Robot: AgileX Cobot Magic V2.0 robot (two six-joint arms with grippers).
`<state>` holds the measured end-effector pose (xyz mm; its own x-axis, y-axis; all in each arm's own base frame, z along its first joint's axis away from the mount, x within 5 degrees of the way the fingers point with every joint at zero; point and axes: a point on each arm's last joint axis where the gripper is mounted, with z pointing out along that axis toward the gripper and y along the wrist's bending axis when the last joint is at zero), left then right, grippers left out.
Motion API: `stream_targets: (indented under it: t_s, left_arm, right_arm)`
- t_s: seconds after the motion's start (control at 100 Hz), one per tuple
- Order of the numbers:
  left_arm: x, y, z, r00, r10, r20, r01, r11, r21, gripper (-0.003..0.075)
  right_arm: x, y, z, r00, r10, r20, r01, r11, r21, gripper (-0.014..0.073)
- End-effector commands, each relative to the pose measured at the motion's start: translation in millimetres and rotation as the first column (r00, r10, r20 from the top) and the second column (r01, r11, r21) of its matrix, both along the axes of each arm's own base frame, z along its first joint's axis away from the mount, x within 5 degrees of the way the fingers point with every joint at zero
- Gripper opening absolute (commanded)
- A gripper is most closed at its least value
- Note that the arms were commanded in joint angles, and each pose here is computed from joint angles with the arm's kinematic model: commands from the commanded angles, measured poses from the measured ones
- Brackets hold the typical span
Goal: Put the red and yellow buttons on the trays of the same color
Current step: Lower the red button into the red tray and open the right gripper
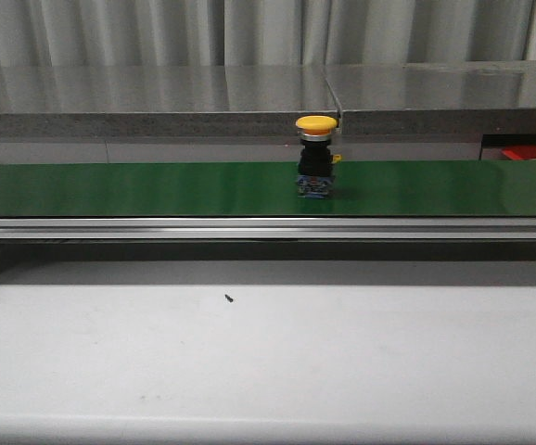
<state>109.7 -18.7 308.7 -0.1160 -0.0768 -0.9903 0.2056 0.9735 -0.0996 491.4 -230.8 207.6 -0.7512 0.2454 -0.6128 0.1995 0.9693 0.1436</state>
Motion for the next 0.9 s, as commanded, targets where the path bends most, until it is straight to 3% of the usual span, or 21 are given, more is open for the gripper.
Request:
stream_targets:
  t_s: [0.0, 0.15, 0.28, 0.48, 0.72, 0.89]
  left_arm:
    - [1, 2, 10, 0.999, 0.024, 0.033, -0.023, 0.999, -0.033, -0.0019]
    - [1, 2, 10, 0.999, 0.024, 0.033, -0.023, 0.999, -0.033, -0.0019]
    - [1, 2, 10, 0.999, 0.024, 0.033, -0.023, 0.999, -0.033, -0.0019]
    - [1, 2, 10, 0.999, 0.024, 0.033, -0.023, 0.999, -0.033, -0.0019]
    - [1, 2, 10, 0.999, 0.024, 0.033, -0.023, 0.999, -0.033, -0.0019]
    - [1, 2, 10, 0.999, 0.024, 0.033, -0.023, 0.999, -0.033, -0.0019]
  right_arm:
    - [-3, 0, 51, 0.991, -0.014, 0.137, 0.021, 0.999, -0.05, 0.0256]
    - [-2, -1, 52, 0.989, -0.018, 0.148, 0.026, 0.998, -0.056, 0.0452]
    - [-1, -2, 56, 0.984, -0.026, 0.176, 0.039, 0.997, -0.068, 0.0536]
    - [-7, 1, 79, 0.976, -0.024, 0.216, 0.044, 0.995, -0.088, 0.0542]
    - [-32, 16, 145, 0.959, 0.019, 0.282, 0.02, 0.991, -0.136, 0.0542]
    - [-53, 36, 181, 0.955, 0.074, 0.287, -0.041, 0.992, -0.119, 0.0542]
